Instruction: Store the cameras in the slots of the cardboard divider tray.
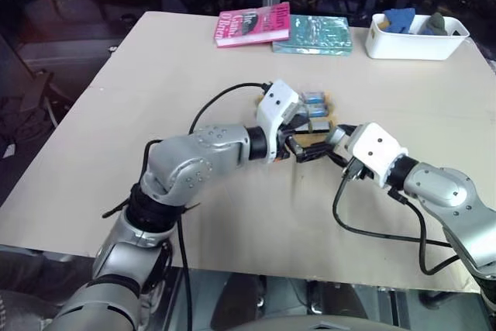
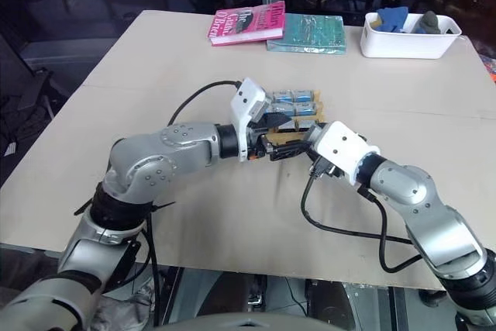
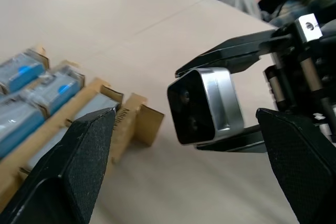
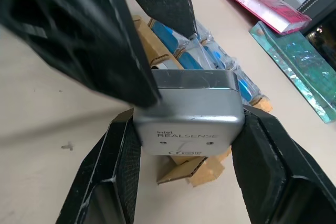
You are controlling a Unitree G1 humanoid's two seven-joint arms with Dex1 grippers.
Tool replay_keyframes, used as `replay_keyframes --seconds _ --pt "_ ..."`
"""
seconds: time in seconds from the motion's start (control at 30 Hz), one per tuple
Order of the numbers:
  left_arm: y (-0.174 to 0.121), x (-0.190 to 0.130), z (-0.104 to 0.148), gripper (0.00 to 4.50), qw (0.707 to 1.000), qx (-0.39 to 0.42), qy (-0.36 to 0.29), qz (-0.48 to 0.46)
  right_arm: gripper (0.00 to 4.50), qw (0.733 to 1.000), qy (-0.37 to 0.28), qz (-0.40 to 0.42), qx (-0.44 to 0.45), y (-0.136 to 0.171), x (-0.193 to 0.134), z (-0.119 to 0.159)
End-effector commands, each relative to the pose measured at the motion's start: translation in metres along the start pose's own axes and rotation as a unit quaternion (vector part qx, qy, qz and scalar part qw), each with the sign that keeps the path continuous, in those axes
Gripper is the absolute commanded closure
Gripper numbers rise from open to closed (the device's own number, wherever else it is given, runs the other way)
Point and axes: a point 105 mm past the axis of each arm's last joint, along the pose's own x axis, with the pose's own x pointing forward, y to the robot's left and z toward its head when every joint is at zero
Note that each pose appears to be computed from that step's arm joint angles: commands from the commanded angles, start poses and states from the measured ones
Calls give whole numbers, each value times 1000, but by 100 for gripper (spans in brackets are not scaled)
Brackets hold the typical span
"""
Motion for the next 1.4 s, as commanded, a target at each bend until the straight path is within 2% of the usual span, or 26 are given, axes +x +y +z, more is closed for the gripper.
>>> replay_keyframes --seconds 0.03,0.17,0.27,0.43,0.5,1.1,1.2,1.23,1.27,1.33,1.4 --pt "-6 7 15 2 999 30 -20 -6 257 999 -19 -3 -28 -1 -1 17" --pt "-9 14 19 2 999 24 -20 -13 257 999 -12 -6 -38 -2 2 18" --pt "-10 18 18 81 1000 22 -11 -15 257 999 -7 -14 -42 -3 4 20" --pt "-9 20 17 299 1000 25 3 -9 257 999 0 -26 -45 -6 5 19" --pt "-9 20 17 356 1000 28 7 -8 257 999 2 -30 -45 -7 5 20" --pt "-7 22 21 356 1000 21 11 4 257 997 19 -52 -52 -12 7 16" --pt "-5 21 23 356 1000 13 -1 3 257 999 10 -43 -22 -12 6 18" --pt "-4 21 24 371 1000 10 -3 3 151 999 5 -48 -12 -14 5 20" --pt "-3 20 24 371 1000 11 -3 3 126 999 5 -48 -14 -14 5 21" --pt "1 17 26 371 1000 7 -14 2 19 998 9 -47 -30 -14 4 20" --pt "5 12 28 371 1000 0 -24 -3 19 998 14 -44 -36 -13 1 18"
